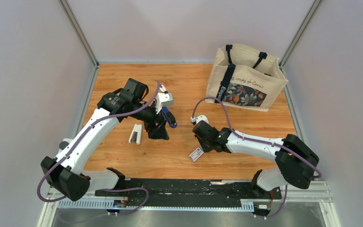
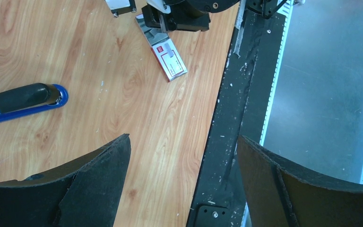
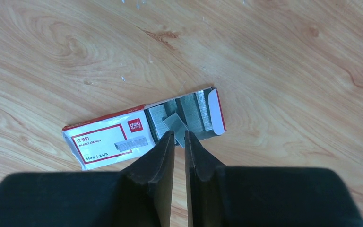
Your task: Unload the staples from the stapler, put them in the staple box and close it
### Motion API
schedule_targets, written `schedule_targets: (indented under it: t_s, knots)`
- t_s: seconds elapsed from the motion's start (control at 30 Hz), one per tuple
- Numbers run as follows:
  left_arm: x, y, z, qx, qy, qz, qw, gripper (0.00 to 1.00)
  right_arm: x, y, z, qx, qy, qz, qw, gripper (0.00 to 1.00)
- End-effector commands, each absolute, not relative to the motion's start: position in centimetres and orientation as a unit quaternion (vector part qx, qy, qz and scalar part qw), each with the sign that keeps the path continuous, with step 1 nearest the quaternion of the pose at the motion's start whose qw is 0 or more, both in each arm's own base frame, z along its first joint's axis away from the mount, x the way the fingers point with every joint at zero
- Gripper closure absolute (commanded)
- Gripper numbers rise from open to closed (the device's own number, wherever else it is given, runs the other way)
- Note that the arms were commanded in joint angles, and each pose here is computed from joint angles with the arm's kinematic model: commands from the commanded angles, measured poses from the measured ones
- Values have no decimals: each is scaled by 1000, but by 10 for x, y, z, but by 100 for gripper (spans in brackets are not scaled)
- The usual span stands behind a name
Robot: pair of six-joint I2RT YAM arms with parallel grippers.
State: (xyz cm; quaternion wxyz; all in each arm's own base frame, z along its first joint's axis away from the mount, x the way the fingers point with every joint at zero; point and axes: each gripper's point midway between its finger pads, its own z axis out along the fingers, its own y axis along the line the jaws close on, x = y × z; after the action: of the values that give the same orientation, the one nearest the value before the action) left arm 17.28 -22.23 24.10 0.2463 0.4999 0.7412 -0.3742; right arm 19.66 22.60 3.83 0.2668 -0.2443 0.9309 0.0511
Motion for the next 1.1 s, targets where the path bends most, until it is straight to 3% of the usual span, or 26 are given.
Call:
schedule_targets:
  t_s: [0.0, 0.4, 0.83, 1.07]
  knots:
    - [167, -220, 247, 513, 726, -377, 260, 10, 210, 243, 62, -240, 917, 77, 309, 83]
    - [168, -220, 246, 513, 727, -376, 259, 9, 194, 263, 59, -257, 911, 129, 296, 85]
    - [168, -219, 243, 515, 728, -375, 254, 10, 204, 252, 45, -246, 920, 84, 295, 86]
    - [173, -213, 215, 533, 737, -342, 236, 9, 217, 256, 102, -196, 902, 170, 345, 76]
